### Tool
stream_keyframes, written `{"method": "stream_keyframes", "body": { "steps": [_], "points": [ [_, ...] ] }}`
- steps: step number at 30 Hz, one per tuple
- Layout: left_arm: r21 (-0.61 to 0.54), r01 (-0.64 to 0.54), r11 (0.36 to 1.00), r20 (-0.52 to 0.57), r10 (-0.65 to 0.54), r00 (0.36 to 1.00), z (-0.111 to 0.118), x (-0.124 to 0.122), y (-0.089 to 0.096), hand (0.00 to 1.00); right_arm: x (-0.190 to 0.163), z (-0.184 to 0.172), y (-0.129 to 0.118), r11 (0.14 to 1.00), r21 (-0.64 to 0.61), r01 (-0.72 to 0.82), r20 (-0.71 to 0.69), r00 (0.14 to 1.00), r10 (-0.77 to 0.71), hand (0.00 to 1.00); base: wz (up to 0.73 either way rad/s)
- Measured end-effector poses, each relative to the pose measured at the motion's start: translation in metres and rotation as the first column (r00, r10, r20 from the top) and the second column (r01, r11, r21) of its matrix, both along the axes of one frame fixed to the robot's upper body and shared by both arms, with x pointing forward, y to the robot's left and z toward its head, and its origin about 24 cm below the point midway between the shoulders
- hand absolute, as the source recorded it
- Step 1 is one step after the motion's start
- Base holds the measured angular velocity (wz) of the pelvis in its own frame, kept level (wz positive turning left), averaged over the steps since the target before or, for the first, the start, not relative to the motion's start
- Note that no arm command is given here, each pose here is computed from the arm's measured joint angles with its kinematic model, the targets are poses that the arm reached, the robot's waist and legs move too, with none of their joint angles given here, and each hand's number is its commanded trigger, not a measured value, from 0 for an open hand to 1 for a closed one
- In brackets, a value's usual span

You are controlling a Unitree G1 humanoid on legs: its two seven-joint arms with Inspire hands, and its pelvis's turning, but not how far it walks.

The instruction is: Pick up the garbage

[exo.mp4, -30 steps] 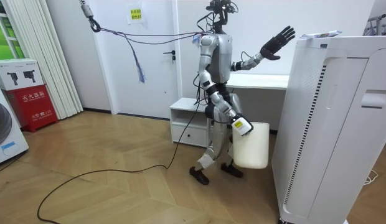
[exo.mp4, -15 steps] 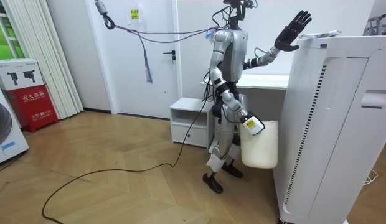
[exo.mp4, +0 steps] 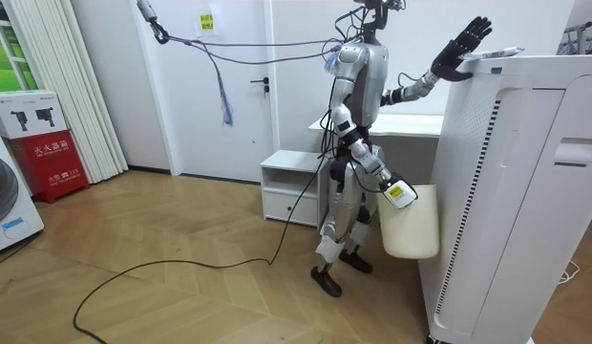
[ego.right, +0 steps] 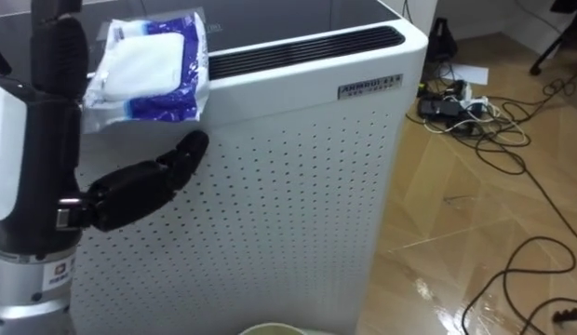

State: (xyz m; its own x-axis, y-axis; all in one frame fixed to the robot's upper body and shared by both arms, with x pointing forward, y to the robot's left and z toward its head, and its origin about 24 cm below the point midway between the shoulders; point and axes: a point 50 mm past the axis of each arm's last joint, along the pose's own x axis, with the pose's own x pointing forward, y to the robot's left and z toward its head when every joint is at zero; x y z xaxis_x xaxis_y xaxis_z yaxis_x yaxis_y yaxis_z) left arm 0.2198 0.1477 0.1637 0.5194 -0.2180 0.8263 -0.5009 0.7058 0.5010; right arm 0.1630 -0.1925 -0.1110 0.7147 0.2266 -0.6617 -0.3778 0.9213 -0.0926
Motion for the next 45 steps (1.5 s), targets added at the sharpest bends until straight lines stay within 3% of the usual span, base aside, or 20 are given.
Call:
{"method": "stream_keyframes", "body": {
  "steps": [10,20,45],
  "points": [
    [0.199,-0.062,0.978,-0.001,0.064,0.998,-0.002,0.000,0.003,0.00,-0.002,0.000,0.000,1.000,0.009,-0.017,-0.011,1.000,0.017,1.00,0.00],
    [0.345,-0.081,0.935,-0.118,0.129,0.985,-0.015,0.000,0.012,0.00,-0.003,0.000,-0.011,0.999,-0.010,-0.036,-0.041,0.999,0.036,1.00,0.00],
    [0.363,-0.103,0.926,-0.102,0.150,0.983,-0.013,0.000,0.016,0.00,-0.004,0.005,-0.023,0.998,-0.042,-0.049,-0.041,0.998,0.048,1.00,0.02]
  ]
}}
